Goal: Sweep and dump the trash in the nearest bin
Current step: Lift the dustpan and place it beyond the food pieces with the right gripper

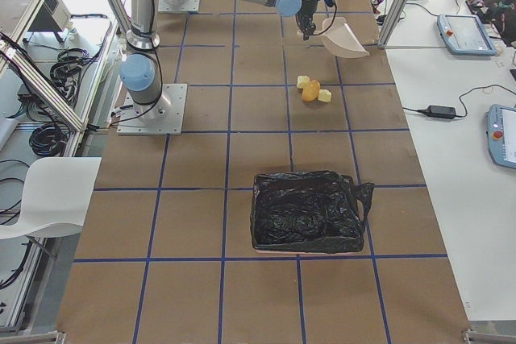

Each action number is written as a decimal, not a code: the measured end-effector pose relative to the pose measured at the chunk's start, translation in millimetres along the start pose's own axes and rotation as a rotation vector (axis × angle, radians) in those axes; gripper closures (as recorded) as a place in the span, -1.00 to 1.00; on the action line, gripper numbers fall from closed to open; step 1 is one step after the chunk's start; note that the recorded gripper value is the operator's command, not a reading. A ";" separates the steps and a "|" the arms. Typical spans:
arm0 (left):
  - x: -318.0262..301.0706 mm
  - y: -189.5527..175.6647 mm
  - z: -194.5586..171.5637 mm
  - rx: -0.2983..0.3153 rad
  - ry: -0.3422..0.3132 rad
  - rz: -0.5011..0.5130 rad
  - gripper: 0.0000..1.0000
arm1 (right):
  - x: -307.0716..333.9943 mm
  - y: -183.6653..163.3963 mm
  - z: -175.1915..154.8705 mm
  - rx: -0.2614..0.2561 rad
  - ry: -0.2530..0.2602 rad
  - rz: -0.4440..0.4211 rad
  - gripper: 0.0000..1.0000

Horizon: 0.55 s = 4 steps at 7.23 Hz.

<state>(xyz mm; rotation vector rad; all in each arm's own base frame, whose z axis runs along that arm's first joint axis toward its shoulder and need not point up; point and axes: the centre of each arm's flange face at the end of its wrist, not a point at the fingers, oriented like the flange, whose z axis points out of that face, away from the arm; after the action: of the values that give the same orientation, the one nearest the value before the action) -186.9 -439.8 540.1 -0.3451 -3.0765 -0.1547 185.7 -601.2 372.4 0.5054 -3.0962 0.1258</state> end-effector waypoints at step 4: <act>28.0 -16.7 16.9 -0.019 0.008 -0.086 0.99 | 161.1 78.0 -79.2 -0.082 -0.014 -0.227 1.00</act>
<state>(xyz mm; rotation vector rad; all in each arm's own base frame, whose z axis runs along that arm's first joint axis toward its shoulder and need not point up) -218.4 -448.1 523.2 -0.2128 -3.0851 -0.1886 7.2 -572.3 447.5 0.8506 -3.0139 -0.0056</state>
